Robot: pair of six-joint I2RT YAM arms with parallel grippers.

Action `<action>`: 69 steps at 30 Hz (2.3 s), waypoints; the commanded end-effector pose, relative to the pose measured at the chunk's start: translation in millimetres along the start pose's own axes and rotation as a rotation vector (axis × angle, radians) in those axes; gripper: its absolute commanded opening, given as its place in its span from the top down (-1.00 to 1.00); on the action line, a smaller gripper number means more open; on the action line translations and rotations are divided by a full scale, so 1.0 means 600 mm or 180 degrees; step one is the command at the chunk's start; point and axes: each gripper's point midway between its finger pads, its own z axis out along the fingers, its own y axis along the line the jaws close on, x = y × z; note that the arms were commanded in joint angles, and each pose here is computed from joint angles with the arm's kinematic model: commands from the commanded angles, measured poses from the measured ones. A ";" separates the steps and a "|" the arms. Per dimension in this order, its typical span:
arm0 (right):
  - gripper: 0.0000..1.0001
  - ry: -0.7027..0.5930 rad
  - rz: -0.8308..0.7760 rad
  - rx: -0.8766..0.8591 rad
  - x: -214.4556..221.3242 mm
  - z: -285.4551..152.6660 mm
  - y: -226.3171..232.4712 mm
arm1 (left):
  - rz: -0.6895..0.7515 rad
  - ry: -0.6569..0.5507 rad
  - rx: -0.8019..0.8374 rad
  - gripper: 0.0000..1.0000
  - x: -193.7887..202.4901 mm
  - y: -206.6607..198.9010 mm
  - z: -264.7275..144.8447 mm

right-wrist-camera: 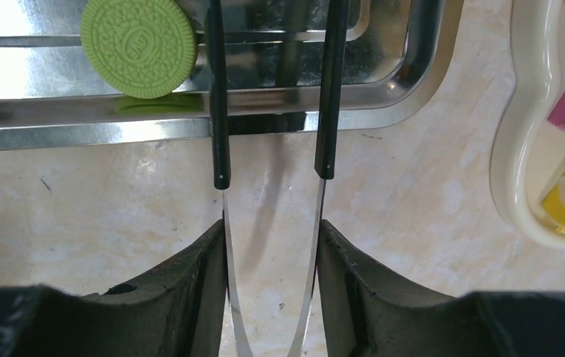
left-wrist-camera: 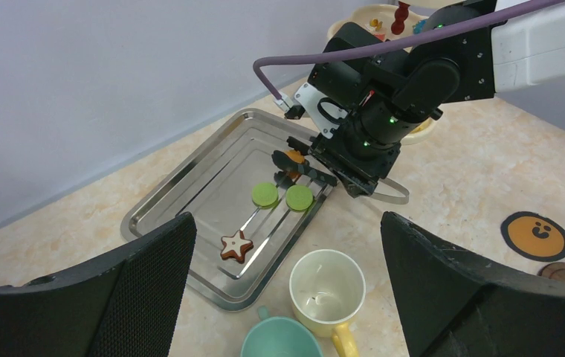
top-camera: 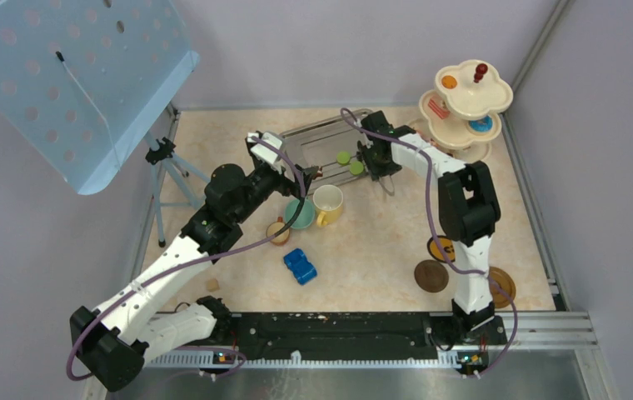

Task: Serve the afternoon tea

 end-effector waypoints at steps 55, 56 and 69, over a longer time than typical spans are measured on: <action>0.35 -0.0152 0.0619 -0.0230 -0.027 -0.080 -0.060 | -0.0029 -0.0185 0.0054 -0.97 -0.028 -0.006 -0.004; 0.34 -0.0135 0.0615 -0.0218 -0.028 -0.076 -0.060 | -0.0029 -0.0188 0.0060 -0.98 -0.029 -0.007 -0.004; 0.13 -0.0033 0.0418 -0.0186 -0.034 -0.053 -0.050 | -0.0023 -0.0207 0.0049 -0.97 -0.032 -0.006 -0.006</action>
